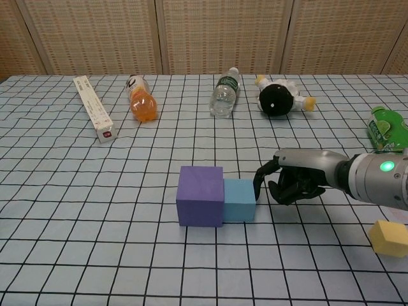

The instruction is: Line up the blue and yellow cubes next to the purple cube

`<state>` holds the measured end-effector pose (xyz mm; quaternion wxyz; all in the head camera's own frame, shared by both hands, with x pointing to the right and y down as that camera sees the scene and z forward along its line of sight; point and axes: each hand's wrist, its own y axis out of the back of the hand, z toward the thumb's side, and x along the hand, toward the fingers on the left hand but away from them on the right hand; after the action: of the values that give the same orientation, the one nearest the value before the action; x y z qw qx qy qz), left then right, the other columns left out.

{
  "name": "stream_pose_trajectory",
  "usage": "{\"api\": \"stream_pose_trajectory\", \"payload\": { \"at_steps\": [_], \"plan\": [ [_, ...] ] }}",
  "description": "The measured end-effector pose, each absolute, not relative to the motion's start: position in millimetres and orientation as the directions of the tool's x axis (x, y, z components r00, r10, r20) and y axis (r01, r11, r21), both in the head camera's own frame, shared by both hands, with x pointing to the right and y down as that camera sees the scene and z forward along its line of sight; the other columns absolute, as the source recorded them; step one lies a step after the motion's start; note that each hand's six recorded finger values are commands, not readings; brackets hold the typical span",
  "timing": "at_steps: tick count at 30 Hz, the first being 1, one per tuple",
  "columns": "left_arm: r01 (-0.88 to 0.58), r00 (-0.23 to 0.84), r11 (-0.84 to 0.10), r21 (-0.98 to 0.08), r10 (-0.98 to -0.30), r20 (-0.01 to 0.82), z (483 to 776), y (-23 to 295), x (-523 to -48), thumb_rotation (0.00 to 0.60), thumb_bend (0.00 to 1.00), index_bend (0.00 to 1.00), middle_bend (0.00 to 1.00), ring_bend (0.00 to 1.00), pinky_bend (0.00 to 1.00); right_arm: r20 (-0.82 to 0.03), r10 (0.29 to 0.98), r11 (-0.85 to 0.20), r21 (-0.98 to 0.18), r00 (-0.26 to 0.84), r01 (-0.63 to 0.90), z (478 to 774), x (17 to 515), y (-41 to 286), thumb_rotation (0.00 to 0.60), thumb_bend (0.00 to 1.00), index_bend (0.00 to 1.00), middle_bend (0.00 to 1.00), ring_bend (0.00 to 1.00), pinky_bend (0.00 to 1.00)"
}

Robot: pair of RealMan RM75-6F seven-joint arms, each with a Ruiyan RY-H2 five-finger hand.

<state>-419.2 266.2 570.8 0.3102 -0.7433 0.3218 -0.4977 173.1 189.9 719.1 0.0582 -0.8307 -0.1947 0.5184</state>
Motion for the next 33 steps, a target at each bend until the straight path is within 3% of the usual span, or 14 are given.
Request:
{"api": "stream_pose_trajectory", "payload": {
  "at_steps": [22, 26, 28, 33],
  "plan": [
    [-0.174, 0.294, -0.6, -0.781, -0.789, 0.54, 570.5, 265.9, -420.6, 0.6, 0.57, 0.46, 0.58, 0.45, 0.61, -0.821, 0.377, -0.921, -0.284, 0.429, 0.265, 723.6, 166.9, 192.5, 0.6, 0.75, 0.43, 1.0, 0.91, 1.0],
    [-0.173, 0.294, -0.6, -0.781, -0.789, 0.54, 570.6, 265.9, -420.9, 0.6, 0.57, 0.46, 0.58, 0.45, 0.61, -0.795, 0.443, -0.896, -0.374, 0.414, 0.239, 720.3, 172.6, 184.9, 0.6, 0.57, 0.42, 1.0, 0.91, 1.0],
    [-0.172, 0.294, -0.6, -0.781, -0.788, 0.541, 570.7, 266.0, -420.7, 0.6, 0.57, 0.46, 0.58, 0.45, 0.61, -0.761, 0.514, -0.857, -0.467, 0.395, 0.216, 716.5, 177.9, 177.1, 0.6, 0.43, 0.42, 1.0, 0.91, 1.0],
    [-0.167, 0.297, -0.604, -0.779, -0.785, 0.544, 571.2, 266.8, -419.7, 0.6, 0.57, 0.46, 0.59, 0.45, 0.61, -0.666, 0.669, -0.735, -0.66, 0.331, 0.156, 697.5, 198.5, 163.5, 0.6, 0.24, 0.43, 1.0, 0.91, 1.0]
  ]
}}
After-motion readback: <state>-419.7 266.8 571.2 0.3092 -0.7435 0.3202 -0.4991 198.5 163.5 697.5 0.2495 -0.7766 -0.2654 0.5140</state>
